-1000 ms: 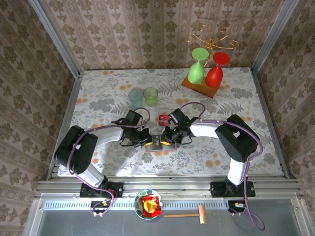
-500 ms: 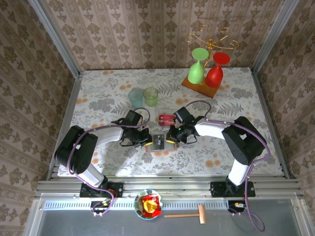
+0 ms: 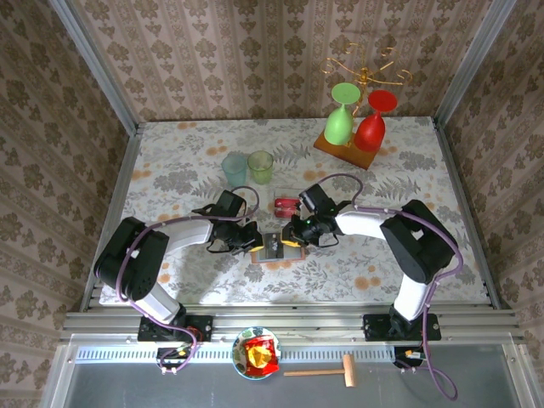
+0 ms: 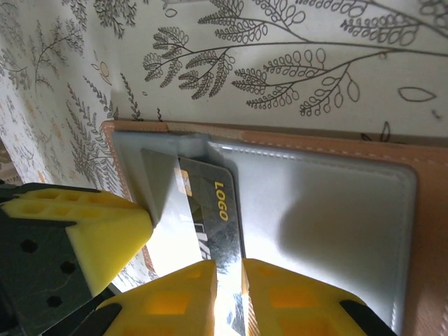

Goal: Take the credit cards out of the card holder

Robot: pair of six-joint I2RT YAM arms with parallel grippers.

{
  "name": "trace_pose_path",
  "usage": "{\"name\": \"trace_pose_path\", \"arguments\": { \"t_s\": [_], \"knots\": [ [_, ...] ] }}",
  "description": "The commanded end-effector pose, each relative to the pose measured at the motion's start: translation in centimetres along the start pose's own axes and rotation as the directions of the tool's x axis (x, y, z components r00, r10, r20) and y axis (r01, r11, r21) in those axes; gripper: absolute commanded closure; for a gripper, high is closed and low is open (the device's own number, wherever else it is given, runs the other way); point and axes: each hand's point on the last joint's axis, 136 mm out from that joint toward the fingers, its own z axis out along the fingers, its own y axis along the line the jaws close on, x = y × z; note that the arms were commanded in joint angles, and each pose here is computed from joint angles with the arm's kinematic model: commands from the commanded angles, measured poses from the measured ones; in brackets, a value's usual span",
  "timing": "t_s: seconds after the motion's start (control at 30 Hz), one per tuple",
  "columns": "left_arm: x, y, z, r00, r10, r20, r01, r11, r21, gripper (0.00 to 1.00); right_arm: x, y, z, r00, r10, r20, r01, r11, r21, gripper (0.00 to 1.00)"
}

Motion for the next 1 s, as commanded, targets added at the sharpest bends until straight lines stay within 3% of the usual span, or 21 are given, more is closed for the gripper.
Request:
{"name": "trace_pose_path", "arguments": {
  "t_s": [0.0,0.77,0.97],
  "knots": [
    [0.1,0.4,-0.1,1.0,0.004,-0.013,-0.004,1.0,-0.02,0.96,0.8,0.0,0.9,0.999,0.015,-0.042,-0.016,1.0,-0.022,0.82],
    [0.2,0.5,0.1,1.0,0.004,-0.023,-0.005,1.0,-0.019,0.96,1.8,1.2,2.6,0.995,0.003,-0.1,-0.012,0.996,-0.089,0.81],
    [0.2,0.5,-0.1,1.0,0.004,-0.02,-0.005,1.0,-0.021,0.97,1.8,0.6,2.1,0.997,-0.001,-0.08,-0.003,0.999,-0.044,0.88]
  ]
}}
